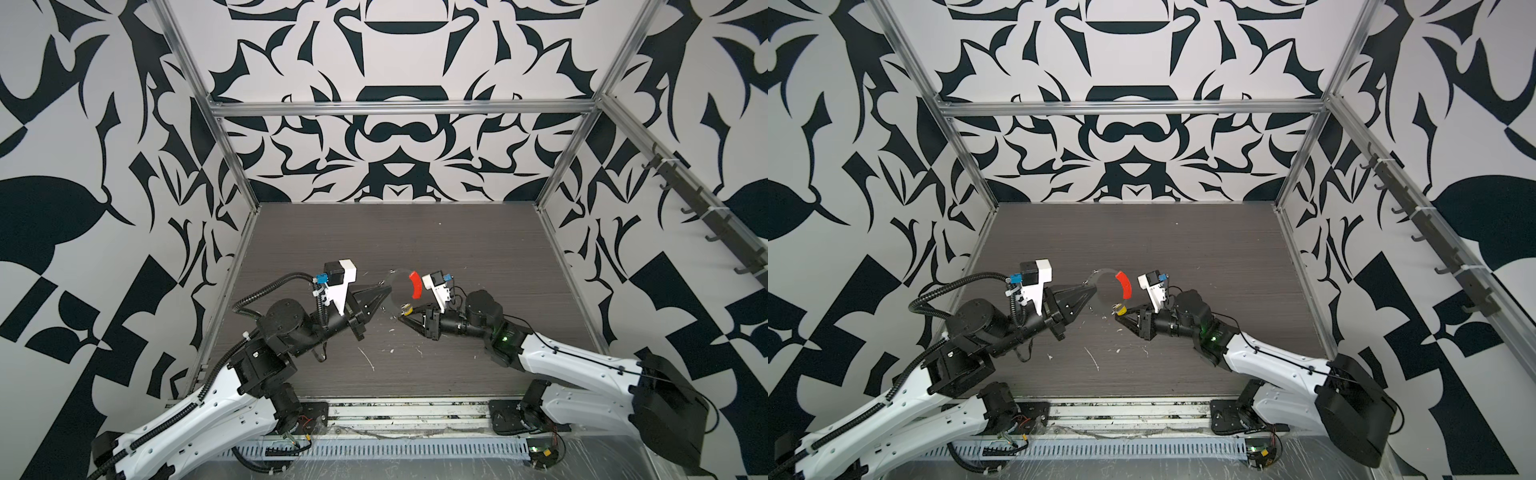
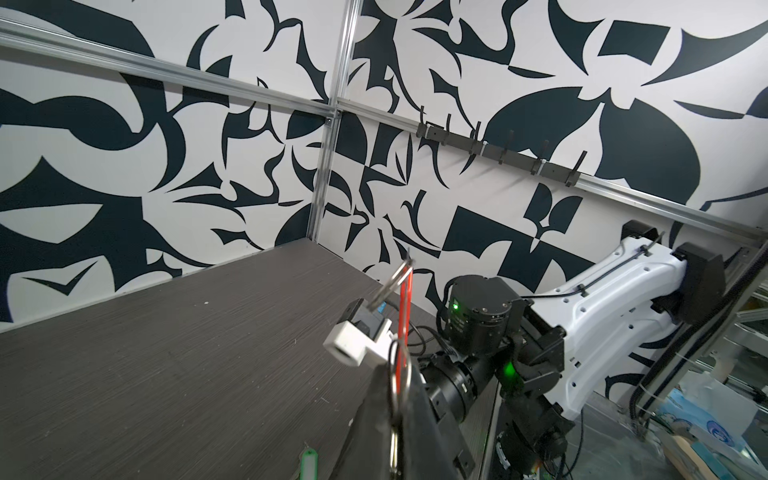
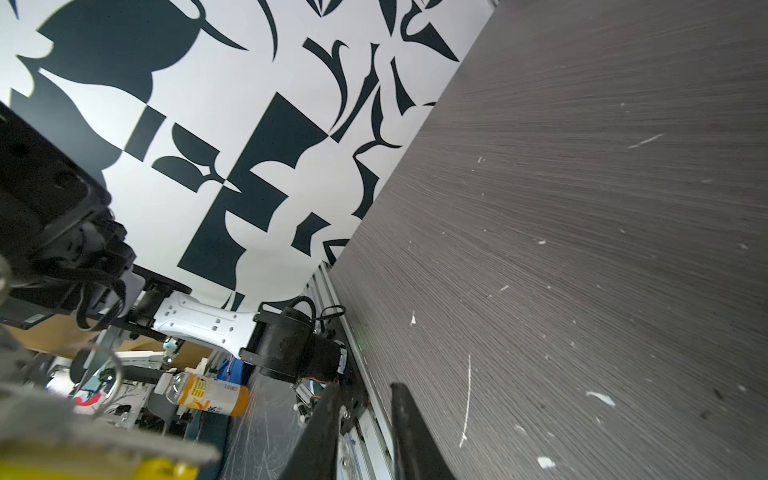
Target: Remove the keys from the keyring
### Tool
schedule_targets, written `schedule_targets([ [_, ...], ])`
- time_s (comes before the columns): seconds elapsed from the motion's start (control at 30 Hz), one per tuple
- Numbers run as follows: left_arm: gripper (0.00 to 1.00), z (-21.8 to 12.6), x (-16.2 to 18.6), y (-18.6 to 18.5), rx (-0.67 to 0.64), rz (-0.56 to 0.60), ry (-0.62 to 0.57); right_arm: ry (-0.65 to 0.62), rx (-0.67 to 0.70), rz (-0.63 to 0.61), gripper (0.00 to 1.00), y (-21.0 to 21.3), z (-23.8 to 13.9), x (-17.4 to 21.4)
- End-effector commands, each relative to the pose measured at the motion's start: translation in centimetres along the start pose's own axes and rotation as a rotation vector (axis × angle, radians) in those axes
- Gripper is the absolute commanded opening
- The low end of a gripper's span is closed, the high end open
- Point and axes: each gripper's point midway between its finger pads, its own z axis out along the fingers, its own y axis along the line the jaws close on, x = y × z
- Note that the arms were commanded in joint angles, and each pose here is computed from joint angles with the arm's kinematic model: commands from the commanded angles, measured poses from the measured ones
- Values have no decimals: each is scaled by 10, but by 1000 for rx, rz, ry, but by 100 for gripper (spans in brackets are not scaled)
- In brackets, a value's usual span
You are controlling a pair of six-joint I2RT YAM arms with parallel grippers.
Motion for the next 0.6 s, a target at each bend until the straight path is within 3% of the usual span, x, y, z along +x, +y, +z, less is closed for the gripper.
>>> schedule_targets([
  [0.0, 0, -1, -10, -11, 54, 12, -45, -88, -170, -20, 22, 39, 0, -26],
  [0.3, 0, -2, 4, -20, 119, 5, 4, -109, -172, -179, 7, 68, -10, -48],
  [0.57, 0, -4, 9, -21, 125, 5, 26, -126, -268, -225, 6, 95, -24, -56],
])
